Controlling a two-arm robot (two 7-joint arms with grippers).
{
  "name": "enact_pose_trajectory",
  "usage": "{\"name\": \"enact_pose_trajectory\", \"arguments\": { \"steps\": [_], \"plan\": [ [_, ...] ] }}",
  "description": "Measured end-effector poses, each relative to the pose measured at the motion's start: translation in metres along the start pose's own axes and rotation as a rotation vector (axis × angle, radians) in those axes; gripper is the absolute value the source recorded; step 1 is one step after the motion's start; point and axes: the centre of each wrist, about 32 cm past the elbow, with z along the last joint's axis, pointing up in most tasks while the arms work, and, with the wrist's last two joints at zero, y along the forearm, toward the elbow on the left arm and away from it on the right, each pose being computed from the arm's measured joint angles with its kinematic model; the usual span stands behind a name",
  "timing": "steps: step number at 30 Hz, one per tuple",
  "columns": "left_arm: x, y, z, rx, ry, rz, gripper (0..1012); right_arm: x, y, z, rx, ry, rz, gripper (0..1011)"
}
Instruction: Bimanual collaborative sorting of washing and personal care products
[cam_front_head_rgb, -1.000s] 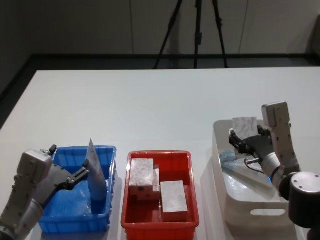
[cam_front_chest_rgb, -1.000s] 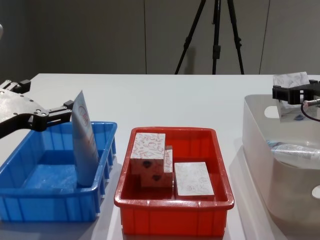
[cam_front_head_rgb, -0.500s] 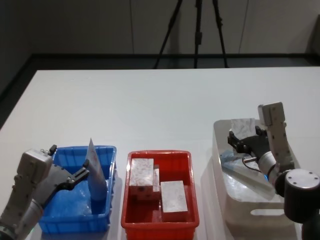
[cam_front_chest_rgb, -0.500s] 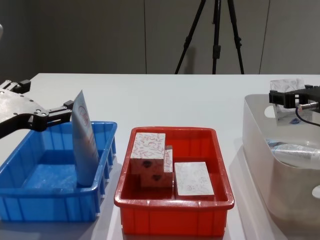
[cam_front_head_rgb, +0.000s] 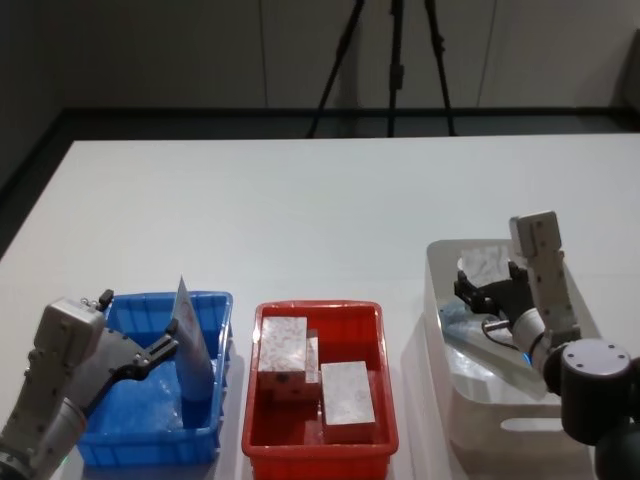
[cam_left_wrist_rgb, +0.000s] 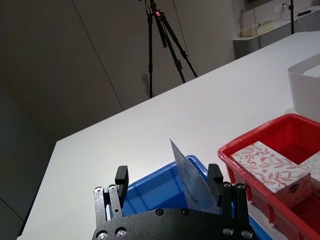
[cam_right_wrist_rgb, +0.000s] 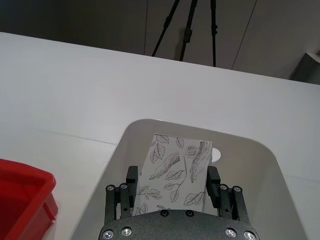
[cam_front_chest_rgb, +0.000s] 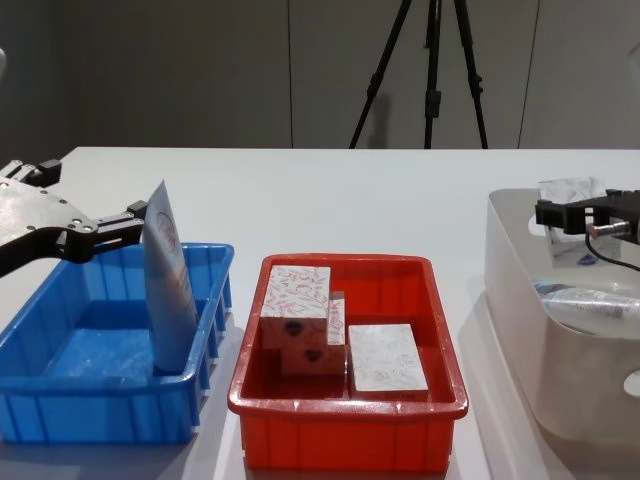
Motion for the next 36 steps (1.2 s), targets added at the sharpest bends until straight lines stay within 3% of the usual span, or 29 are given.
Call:
{"name": "enact_pose_trajectory", "arguments": {
  "steps": [18, 36],
  "plan": [
    [0.0, 0.0, 0.0, 0.0, 0.0, 0.0, 1001, -0.004, 0.009, -0.005, -0.042, 0.049, -0.011, 836],
    [0.0, 0.0, 0.0, 0.0, 0.0, 0.0, 1001, -0.007, 0.014, 0.001, -0.099, 0.075, -0.024, 837]
  ]
}}
